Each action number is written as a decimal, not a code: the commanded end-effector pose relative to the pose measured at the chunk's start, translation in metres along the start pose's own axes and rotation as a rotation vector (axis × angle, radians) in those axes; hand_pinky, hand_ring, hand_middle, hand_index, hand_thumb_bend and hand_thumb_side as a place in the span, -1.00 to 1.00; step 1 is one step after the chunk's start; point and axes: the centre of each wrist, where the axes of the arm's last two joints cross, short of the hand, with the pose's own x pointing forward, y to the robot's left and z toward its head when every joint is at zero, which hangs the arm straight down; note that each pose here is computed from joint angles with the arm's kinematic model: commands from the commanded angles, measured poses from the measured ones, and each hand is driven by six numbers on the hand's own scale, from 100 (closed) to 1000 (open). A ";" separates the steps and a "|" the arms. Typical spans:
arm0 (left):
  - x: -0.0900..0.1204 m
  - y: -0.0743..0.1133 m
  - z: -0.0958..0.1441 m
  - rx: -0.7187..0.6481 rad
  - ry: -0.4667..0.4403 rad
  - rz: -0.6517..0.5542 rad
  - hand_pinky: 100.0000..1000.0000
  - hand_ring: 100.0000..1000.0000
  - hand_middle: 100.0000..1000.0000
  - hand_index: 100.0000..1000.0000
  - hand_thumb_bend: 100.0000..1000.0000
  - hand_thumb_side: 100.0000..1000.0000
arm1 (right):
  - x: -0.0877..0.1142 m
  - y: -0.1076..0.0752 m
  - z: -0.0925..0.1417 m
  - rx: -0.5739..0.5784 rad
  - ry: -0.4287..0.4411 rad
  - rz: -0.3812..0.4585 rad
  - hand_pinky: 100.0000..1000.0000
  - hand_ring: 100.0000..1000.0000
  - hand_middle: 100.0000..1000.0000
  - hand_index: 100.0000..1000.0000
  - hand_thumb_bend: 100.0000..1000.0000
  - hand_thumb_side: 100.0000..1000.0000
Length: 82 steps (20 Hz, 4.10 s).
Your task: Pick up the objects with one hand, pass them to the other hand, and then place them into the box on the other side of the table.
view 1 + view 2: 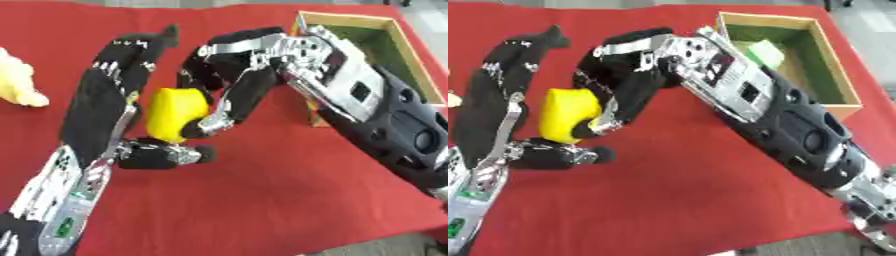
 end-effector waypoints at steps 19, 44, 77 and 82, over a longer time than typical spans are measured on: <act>-0.086 0.116 0.113 -0.089 0.486 -0.250 0.50 0.36 0.26 0.77 0.66 -0.11 | -0.039 -0.064 0.133 -0.536 0.094 -0.036 0.40 0.33 -0.61 -0.32 -0.63 -1.00; -0.081 0.240 0.115 0.217 0.791 -0.392 0.49 0.34 0.24 0.74 0.62 -0.10 | -0.138 -0.077 0.227 -1.139 0.441 0.123 0.40 0.36 -0.45 -0.16 -0.54 -1.00; -0.119 0.289 0.116 0.144 0.998 -0.427 0.50 0.35 0.19 0.69 0.55 -0.06 | -0.065 -0.034 0.197 -1.278 -0.413 0.161 0.71 0.88 0.48 0.72 -1.00 -0.99; -0.151 0.317 0.118 -0.102 1.101 -0.242 0.58 0.44 0.30 0.73 0.85 -0.18 | -0.081 -0.023 0.191 -1.273 -0.493 0.067 0.72 0.86 0.44 0.68 -1.00 -0.83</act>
